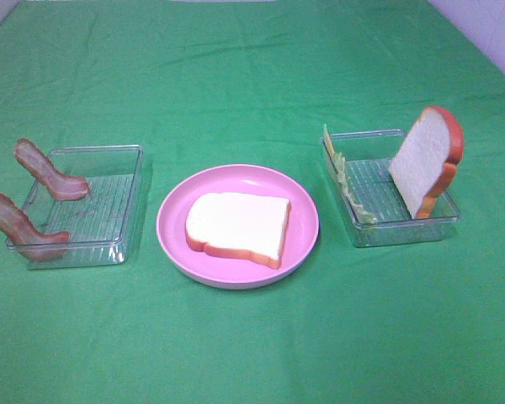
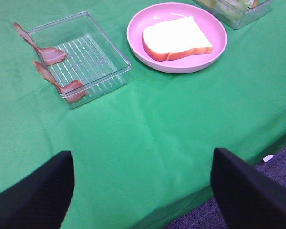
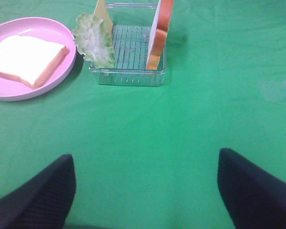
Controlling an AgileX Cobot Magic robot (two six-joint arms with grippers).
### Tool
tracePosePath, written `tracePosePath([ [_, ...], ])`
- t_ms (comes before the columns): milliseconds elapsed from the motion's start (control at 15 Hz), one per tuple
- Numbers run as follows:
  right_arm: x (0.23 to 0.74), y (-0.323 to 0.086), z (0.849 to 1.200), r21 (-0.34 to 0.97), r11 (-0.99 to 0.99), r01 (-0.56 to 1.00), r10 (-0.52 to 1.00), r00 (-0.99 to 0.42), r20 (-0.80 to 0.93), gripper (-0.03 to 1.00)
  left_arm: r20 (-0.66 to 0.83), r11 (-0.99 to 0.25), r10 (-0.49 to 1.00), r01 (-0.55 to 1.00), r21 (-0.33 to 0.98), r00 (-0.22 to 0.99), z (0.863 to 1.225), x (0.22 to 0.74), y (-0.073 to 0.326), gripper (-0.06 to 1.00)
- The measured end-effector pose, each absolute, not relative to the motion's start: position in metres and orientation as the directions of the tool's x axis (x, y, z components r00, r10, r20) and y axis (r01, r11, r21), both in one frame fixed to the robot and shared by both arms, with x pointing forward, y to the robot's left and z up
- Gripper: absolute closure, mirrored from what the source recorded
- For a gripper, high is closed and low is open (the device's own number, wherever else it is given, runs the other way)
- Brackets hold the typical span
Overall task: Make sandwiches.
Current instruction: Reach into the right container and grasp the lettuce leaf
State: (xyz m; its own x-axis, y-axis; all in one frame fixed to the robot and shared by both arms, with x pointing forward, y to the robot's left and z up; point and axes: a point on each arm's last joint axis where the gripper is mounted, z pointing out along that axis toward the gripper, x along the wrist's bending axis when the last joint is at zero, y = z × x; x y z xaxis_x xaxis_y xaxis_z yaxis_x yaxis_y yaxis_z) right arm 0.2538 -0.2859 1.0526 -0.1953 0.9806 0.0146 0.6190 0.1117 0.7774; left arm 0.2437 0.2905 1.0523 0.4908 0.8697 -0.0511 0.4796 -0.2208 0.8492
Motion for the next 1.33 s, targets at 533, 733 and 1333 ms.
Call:
tracePosePath([
  [533, 0.373, -0.282, 1.038, 0.634, 0.035, 0.772, 0.987, -0.125, 0.098, 0.20, -0.050, -0.221, 0.870, 0.479, 0.849, 0.490, 1.052, 0.244, 0.291, 0.20],
  [733, 0.435, -0.277, 1.038, 0.488, 0.019, 0.872, 0.983, -0.105, 0.150, 0.21, -0.050, -0.221, 0.870, 0.479, 0.850, 0.490, 1.052, 0.244, 0.291, 0.20],
  [1333, 0.513, -0.202, 1.068, 0.355, 0.217, 0.909, 0.906, -0.323, 0.274, 0.33, -0.050, -0.221, 0.870, 0.479, 0.850, 0.490, 1.052, 0.244, 0.291, 0.20],
])
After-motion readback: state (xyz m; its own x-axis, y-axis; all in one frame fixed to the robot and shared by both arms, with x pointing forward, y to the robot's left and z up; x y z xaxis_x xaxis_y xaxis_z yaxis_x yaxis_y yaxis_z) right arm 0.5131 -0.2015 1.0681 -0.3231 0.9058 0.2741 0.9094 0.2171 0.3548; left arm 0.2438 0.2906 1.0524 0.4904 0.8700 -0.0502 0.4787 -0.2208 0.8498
